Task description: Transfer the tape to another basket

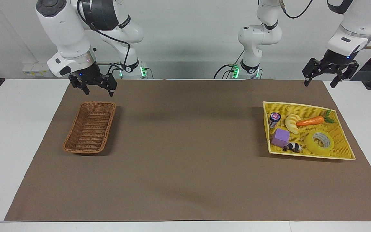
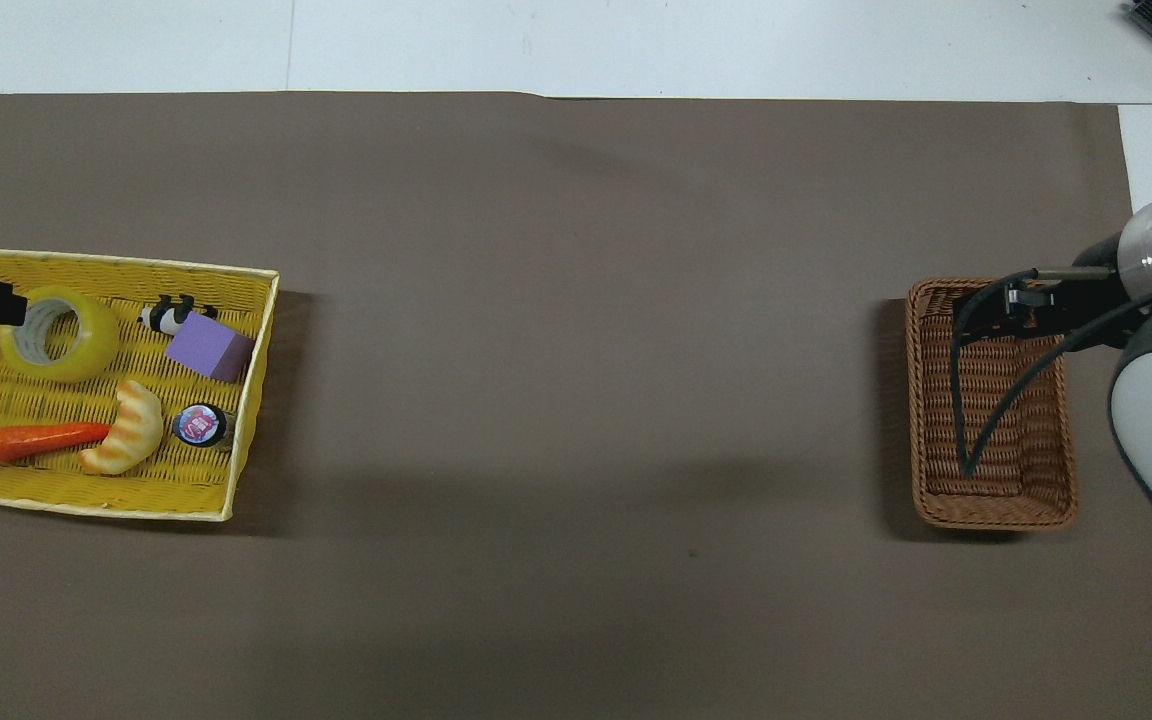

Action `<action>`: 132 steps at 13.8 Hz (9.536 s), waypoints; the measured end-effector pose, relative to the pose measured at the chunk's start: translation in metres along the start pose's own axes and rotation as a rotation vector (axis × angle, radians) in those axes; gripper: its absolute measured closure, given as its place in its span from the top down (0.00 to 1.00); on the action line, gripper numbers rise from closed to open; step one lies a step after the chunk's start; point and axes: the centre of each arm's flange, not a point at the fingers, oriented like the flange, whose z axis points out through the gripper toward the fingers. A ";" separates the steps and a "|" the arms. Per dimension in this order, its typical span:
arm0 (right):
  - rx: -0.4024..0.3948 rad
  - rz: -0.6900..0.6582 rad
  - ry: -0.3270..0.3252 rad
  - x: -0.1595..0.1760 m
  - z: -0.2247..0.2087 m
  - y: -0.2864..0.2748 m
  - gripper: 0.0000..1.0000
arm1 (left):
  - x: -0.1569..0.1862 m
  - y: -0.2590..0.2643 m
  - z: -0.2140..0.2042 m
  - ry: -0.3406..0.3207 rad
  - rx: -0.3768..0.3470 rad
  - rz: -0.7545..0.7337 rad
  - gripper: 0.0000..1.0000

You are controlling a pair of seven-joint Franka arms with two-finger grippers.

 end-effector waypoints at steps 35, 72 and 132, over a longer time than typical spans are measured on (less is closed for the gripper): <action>0.000 -0.031 0.001 0.000 0.000 0.000 1.00 | -0.003 -0.092 0.099 0.067 0.003 0.095 1.00; 0.416 -0.255 -0.129 -0.047 0.025 -0.081 1.00 | 0.013 -0.213 0.301 0.073 -0.033 0.124 0.21; 0.909 0.109 -0.005 -0.045 0.240 -0.319 0.00 | 0.011 0.205 0.182 0.072 -0.323 -0.078 1.00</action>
